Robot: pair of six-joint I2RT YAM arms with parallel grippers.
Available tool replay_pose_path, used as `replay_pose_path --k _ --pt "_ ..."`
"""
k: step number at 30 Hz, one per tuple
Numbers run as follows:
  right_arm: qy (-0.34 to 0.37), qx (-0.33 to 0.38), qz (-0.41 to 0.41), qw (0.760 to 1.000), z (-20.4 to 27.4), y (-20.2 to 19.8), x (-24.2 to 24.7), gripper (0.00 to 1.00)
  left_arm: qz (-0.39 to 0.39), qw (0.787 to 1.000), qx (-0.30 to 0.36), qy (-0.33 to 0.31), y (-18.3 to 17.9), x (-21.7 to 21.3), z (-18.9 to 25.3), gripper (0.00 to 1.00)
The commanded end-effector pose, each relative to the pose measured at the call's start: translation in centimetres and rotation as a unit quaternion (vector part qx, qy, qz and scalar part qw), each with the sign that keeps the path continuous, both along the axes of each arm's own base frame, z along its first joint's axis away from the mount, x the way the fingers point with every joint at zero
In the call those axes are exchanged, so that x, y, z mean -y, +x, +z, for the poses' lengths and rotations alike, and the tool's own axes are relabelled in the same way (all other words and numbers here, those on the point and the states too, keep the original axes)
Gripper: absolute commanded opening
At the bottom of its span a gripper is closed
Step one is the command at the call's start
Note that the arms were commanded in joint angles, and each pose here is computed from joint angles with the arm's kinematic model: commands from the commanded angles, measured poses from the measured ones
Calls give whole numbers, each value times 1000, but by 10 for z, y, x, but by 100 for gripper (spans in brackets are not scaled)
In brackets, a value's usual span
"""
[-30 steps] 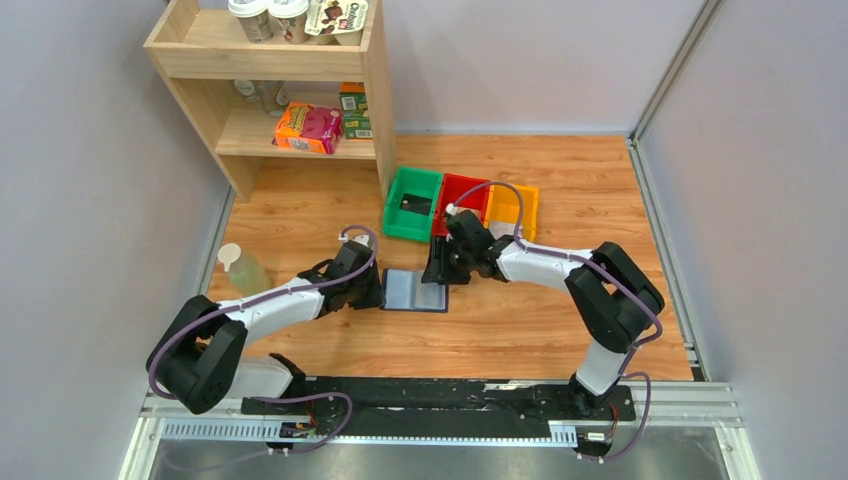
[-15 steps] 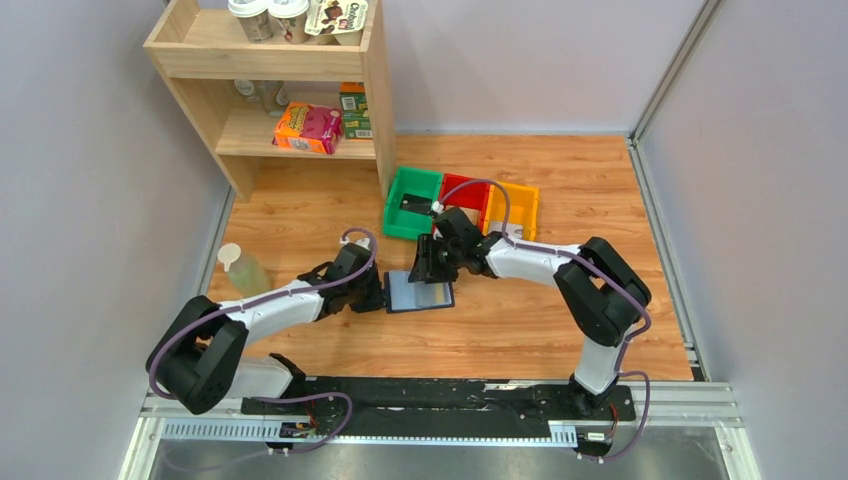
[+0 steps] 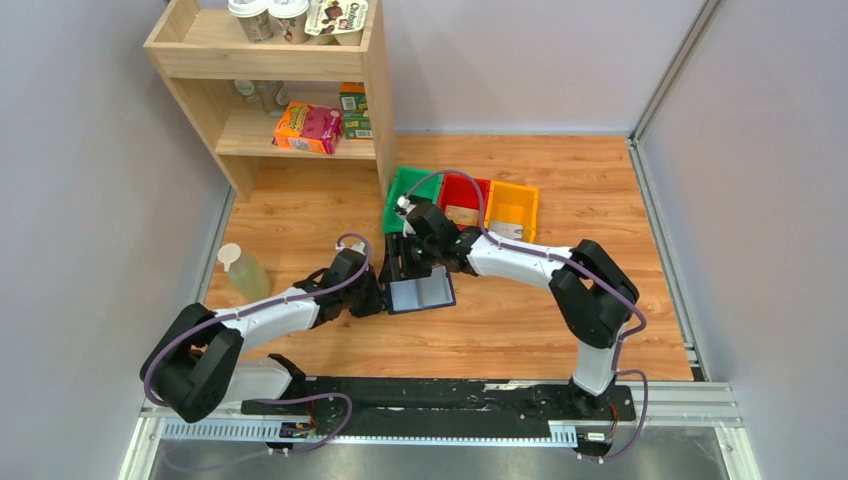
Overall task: Take the credit cards out of the card holder
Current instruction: Remove the credit card from the card holder.
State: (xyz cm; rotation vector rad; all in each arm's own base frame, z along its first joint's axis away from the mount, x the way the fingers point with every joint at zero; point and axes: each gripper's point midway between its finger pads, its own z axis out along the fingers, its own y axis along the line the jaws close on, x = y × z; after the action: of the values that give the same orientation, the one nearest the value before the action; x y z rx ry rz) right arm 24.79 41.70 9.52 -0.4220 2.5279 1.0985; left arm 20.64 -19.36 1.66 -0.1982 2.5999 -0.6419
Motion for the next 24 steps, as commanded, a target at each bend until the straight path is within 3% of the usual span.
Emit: replay_pose_path --k 1,6,14,18,24 --pt "-82 76 -70 991 15 26 45 58 6 1000 5 -10 -1 2 2 8" --pt "-169 81 -160 969 -13 43 108 64 6 1000 6 -12 0 3 4 8" --pt "-167 58 -166 970 -34 38 113 63 9 1000 11 -16 0 2 9 9" --pt "-148 52 -151 976 -34 35 104 61 17 999 25 -21 4 2 20 15" --pt "-128 49 -133 982 -31 32 95 59 30 996 59 -52 14 8 46 35"
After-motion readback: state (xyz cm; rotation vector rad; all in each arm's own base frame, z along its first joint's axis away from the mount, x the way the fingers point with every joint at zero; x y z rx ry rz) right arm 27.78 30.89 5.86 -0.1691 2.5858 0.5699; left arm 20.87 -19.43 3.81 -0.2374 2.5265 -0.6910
